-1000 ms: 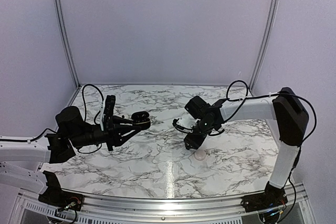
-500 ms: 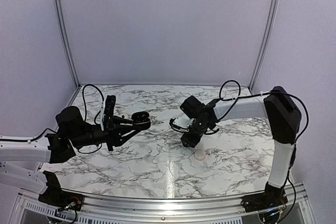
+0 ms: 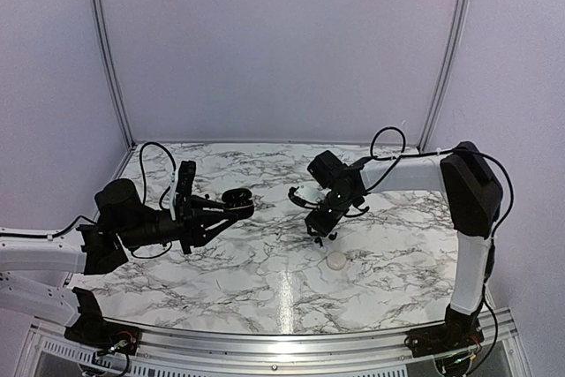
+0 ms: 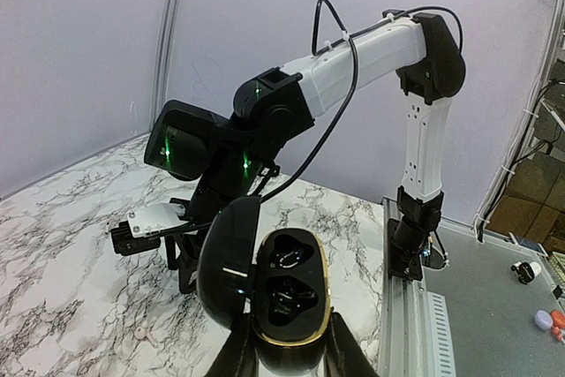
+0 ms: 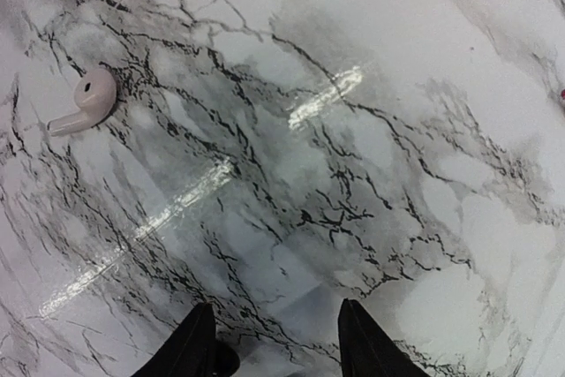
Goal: Insert the wireless bluetooth earbuds into the charging case
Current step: Pick up the right earbud from the center of the board.
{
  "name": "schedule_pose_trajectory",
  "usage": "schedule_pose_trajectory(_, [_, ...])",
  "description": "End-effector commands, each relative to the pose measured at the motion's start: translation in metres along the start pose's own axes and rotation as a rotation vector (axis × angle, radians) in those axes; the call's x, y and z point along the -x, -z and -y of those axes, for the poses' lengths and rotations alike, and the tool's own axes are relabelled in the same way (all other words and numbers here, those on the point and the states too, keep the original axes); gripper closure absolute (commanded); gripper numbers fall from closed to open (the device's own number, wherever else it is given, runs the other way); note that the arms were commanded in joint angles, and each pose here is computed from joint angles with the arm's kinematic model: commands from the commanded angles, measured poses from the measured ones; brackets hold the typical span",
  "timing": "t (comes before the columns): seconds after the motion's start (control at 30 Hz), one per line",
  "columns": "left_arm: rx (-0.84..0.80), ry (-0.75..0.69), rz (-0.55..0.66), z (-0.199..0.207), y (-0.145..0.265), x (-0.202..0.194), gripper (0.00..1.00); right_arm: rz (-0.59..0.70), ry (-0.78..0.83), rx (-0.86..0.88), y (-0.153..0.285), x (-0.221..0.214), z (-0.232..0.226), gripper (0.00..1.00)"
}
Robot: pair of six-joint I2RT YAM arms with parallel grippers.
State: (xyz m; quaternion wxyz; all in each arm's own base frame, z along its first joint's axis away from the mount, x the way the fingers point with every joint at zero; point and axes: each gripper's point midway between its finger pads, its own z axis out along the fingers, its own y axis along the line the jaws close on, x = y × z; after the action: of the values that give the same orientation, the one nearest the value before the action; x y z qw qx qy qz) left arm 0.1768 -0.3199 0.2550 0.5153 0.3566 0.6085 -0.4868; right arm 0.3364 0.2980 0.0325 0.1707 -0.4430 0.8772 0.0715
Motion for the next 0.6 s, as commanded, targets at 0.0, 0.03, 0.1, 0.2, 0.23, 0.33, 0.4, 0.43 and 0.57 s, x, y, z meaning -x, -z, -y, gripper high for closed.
schedule_pose_trajectory(0.0, [-0.007,-0.022,0.05,0.001,-0.002,0.019,1.0,0.028,-0.03,0.058,0.023,0.012,-0.01,0.52])
schedule_pose_trajectory(0.03, [-0.006,-0.022,0.049,0.001,-0.001,0.019,1.0,0.029,-0.035,0.068,0.026,0.012,-0.011,0.52])
schedule_pose_trajectory(0.1, [-0.006,-0.023,0.052,0.001,-0.001,0.02,1.0,0.013,-0.048,0.076,0.027,0.008,-0.013,0.52])
schedule_pose_trajectory(0.2, [-0.007,-0.021,0.049,0.001,-0.001,0.019,1.0,-0.016,-0.055,0.079,0.026,0.001,-0.014,0.53])
schedule_pose_trajectory(0.23, [-0.007,-0.022,0.048,0.001,-0.001,0.019,1.0,-0.027,-0.056,0.081,0.024,-0.002,-0.015,0.54])
schedule_pose_trajectory(0.33, [-0.008,-0.023,0.05,0.002,-0.002,0.02,1.0,-0.063,-0.057,0.068,0.018,-0.009,-0.014,0.55])
schedule_pose_trajectory(0.4, [-0.008,-0.024,0.048,0.001,-0.001,0.019,1.0,-0.072,-0.053,0.063,0.014,-0.011,-0.014,0.56])
schedule_pose_trajectory(0.43, [-0.008,-0.024,0.05,0.002,-0.001,0.019,1.0,-0.075,-0.053,0.064,0.013,-0.011,-0.014,0.56])
schedule_pose_trajectory(0.57, [-0.008,-0.023,0.05,0.002,0.0,0.019,1.0,-0.085,-0.049,0.059,0.008,-0.01,-0.013,0.59])
